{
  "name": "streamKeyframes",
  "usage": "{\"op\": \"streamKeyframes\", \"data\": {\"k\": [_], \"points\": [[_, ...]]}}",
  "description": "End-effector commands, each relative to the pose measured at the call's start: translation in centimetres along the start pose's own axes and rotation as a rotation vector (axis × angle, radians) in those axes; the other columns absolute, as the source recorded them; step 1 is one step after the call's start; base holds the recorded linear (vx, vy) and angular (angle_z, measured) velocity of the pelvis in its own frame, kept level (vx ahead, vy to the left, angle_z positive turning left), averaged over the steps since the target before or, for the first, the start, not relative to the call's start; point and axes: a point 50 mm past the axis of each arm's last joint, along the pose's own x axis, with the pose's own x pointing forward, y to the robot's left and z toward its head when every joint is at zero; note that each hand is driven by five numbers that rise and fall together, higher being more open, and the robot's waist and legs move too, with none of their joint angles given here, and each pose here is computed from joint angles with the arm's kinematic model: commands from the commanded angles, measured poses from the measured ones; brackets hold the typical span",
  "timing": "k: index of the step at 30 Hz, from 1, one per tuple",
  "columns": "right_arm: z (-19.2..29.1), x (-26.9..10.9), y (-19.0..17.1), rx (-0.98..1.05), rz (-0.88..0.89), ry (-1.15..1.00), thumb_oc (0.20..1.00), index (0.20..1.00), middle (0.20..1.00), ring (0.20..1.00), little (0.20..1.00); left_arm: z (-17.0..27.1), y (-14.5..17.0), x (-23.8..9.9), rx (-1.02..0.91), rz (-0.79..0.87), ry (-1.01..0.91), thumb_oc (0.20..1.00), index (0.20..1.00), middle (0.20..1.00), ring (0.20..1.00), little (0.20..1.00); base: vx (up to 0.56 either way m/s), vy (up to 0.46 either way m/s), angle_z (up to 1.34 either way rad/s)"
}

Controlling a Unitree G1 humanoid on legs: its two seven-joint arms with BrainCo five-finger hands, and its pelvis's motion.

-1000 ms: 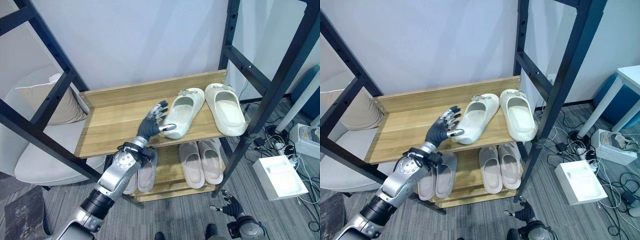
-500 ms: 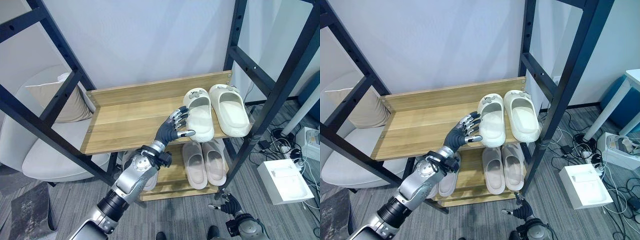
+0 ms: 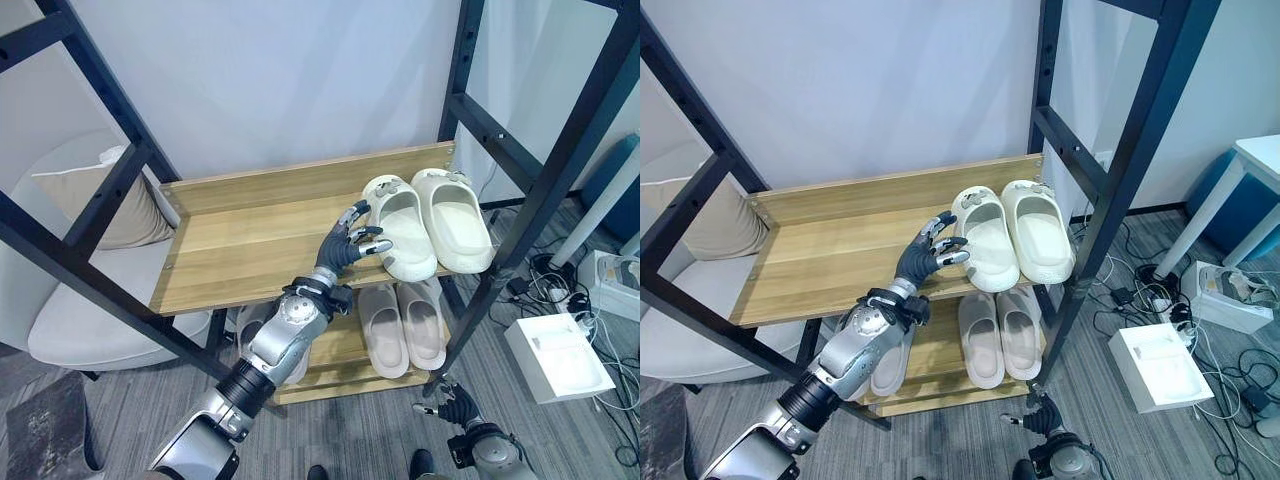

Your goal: Arrange the slippers neatly on the shoe rack.

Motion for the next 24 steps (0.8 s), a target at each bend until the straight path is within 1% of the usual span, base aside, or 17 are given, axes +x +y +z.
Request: {"op": "streamKeyframes", "data": {"k": [1,2,6,7,10,12,13,14,15,16,17,19,20,21,22,23,24], "points": [[2.6,1.1,0.2,0.052,-0.016,-0.088,1.0,1.0,1.0,1.0,1.0,4.0,-0.1,2.2,0.077,-0.025,-0.17,1.0,1.0,1.0,1.0,1.0,0.0,0.0,0.0],[2.6,1.0,0.2,0.055,-0.019,-0.085,1.0,1.0,1.0,1.0,1.0,4.2,0.1,2.0,0.08,-0.019,-0.183,1.0,1.0,1.0,1.0,1.0,0.0,0.0,0.0],[2.2,0.9,0.0,0.077,-0.041,-0.077,1.0,1.0,1.0,1.0,1.0,5.3,3.5,0.0,0.085,0.114,-0.257,1.0,1.0,1.0,1.0,1.0,-0.01,-0.009,0.01],[2.0,1.0,-0.2,0.088,-0.051,-0.071,1.0,1.0,1.0,1.0,1.0,6.4,5.3,-1.0,0.075,0.186,-0.323,1.0,1.0,1.0,1.0,1.0,-0.01,-0.035,0.06],[1.8,1.0,-0.3,0.093,-0.051,-0.063,1.0,1.0,1.0,1.0,1.0,7.7,6.1,-2.3,0.055,0.188,-0.387,1.0,1.0,1.0,1.0,1.0,-0.01,-0.015,0.18],[1.4,1.1,0.0,0.106,-0.04,-0.044,1.0,1.0,1.0,1.0,1.0,10.2,6.2,-3.8,0.012,0.149,-0.509,1.0,1.0,1.0,1.0,1.0,-0.01,-0.001,0.15],[1.1,1.1,0.2,0.112,-0.03,-0.032,1.0,1.0,1.0,1.0,1.0,10.6,5.9,-4.1,-0.013,0.125,-0.531,1.0,1.0,1.0,1.0,1.0,0.0,0.0,0.11],[0.6,1.0,0.3,0.11,-0.019,-0.015,1.0,1.0,1.0,1.0,1.0,12.4,5.3,-4.9,-0.023,0.049,-0.613,1.0,1.0,1.0,1.0,1.0,0.0,0.002,0.19],[0.4,1.0,0.4,0.114,-0.017,-0.007,1.0,1.0,1.0,1.0,1.0,12.6,4.8,-5.2,-0.03,0.031,-0.632,1.0,1.0,1.0,1.0,1.0,-0.01,0.002,0.2],[0.1,1.0,0.5,0.11,-0.011,0.007,1.0,1.0,1.0,1.0,1.0,13.2,4.0,-5.7,-0.048,-0.028,-0.664,1.0,1.0,1.0,1.0,1.0,-0.02,0.006,0.15],[0.0,1.1,0.5,0.107,-0.004,0.016,1.0,1.0,1.0,1.0,1.0,13.8,2.6,-6.5,-0.071,-0.138,-0.695,1.0,1.0,1.0,1.0,1.0,-0.01,0.005,0.09],[0.2,1.3,0.7,0.098,0.009,0.012,1.0,1.0,1.0,1.0,1.0,14.0,1.2,-7.1,-0.078,-0.258,-0.695,1.0,1.0,1.0,1.0,1.0,-0.01,0.008,0.06],[0.2,1.3,0.7,0.099,0.009,0.012,1.0,1.0,1.0,1.0,1.0,14.0,1.2,-7.1,-0.078,-0.258,-0.695,1.0,1.0,1.0,1.0,1.0,-0.01,0.015,0.05],[0.5,1.5,0.9,0.087,0.018,0.004,1.0,1.0,1.0,1.0,1.0,14.1,-0.5,-8.1,-0.032,-0.399,-0.676,1.0,1.0,1.0,1.0,1.0,-0.01,0.014,0.06],[0.8,1.7,1.1,0.077,0.025,-0.001,1.0,1.0,1.0,1.0,1.0,13.6,-1.3,-8.6,-0.036,-0.47,-0.638,1.0,1.0,1.0,1.0,1.0,-0.01,0.018,0.08],[1.0,1.8,1.3,0.075,0.028,-0.007,1.0,1.0,1.0,1.0,1.0,13.6,-1.8,-8.9,-0.021,-0.51,-0.631,1.0,1.0,1.0,1.0,1.0,-0.01,0.006,0.1],[1.0,1.8,1.4,0.075,0.028,-0.007,1.0,1.0,1.0,1.0,1.0,13.6,-1.8,-8.9,-0.02,-0.511,-0.631,1.0,1.0,1.0,1.0,1.0,-0.01,0.008,0.21]]}}
